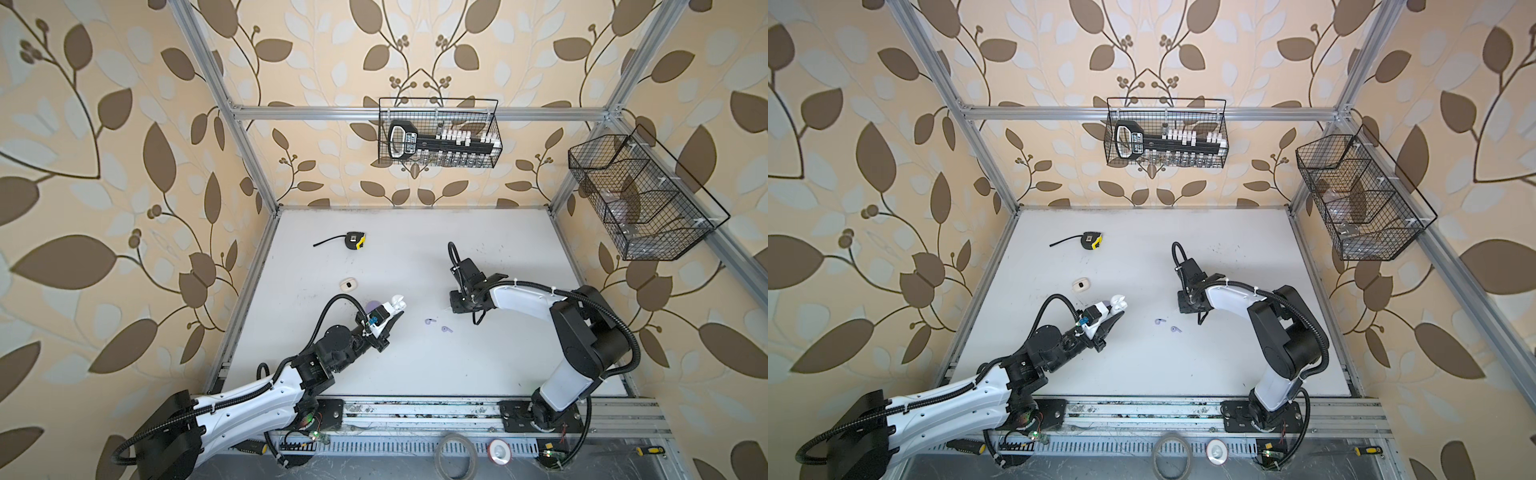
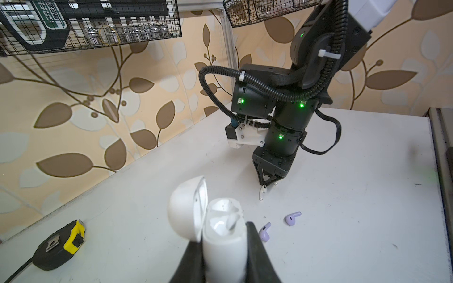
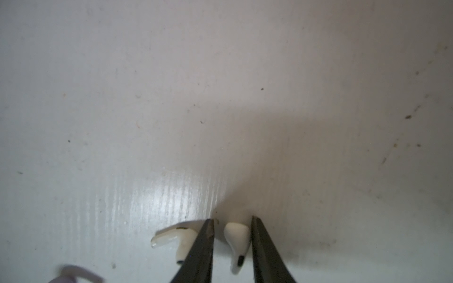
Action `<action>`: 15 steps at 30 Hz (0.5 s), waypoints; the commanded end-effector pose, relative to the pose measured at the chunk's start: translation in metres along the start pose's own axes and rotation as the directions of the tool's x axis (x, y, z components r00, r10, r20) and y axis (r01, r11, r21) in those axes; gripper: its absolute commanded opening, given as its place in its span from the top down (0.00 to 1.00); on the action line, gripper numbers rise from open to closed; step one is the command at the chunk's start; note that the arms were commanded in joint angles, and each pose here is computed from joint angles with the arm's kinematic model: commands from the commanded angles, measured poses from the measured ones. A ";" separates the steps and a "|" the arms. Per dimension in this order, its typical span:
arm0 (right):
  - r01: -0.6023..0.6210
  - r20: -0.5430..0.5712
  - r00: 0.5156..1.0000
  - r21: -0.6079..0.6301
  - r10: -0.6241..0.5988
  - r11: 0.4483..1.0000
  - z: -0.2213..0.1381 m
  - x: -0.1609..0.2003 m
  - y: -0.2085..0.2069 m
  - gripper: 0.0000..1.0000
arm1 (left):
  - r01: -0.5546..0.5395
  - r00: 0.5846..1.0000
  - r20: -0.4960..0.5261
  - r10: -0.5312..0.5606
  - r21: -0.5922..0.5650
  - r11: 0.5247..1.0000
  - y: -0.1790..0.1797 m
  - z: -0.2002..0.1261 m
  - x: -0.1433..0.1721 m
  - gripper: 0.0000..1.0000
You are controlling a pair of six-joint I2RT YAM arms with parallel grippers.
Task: Insert wireless bluetooth earbuds into charging case
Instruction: Pick up the wireless bluetooth earbud from the center of the table.
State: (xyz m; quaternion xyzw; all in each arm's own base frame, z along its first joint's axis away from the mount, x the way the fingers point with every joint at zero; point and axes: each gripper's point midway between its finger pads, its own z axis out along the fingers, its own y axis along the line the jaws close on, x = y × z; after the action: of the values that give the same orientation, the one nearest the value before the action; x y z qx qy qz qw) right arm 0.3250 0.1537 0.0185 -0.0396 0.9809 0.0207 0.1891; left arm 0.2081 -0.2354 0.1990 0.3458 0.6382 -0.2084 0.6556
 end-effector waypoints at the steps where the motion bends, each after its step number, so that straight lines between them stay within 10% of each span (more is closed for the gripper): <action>1: 0.007 -0.029 1.000 0.017 -0.007 1.000 0.004 0.005 0.000 0.72 | -0.010 0.996 0.086 0.011 -0.007 1.000 0.003 -0.001 -0.031 1.00; 15: 0.014 -0.030 0.999 0.039 -0.013 0.999 0.003 0.006 -0.004 0.85 | -0.008 0.996 0.091 0.008 0.001 1.000 0.001 -0.001 -0.031 1.00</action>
State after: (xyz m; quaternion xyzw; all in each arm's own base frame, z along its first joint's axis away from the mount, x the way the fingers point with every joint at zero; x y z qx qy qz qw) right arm 0.3253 0.1521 0.0184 -0.0389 0.9809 0.0150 0.1898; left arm 0.2072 -0.2361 0.1984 0.3481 0.6376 -0.2106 0.6541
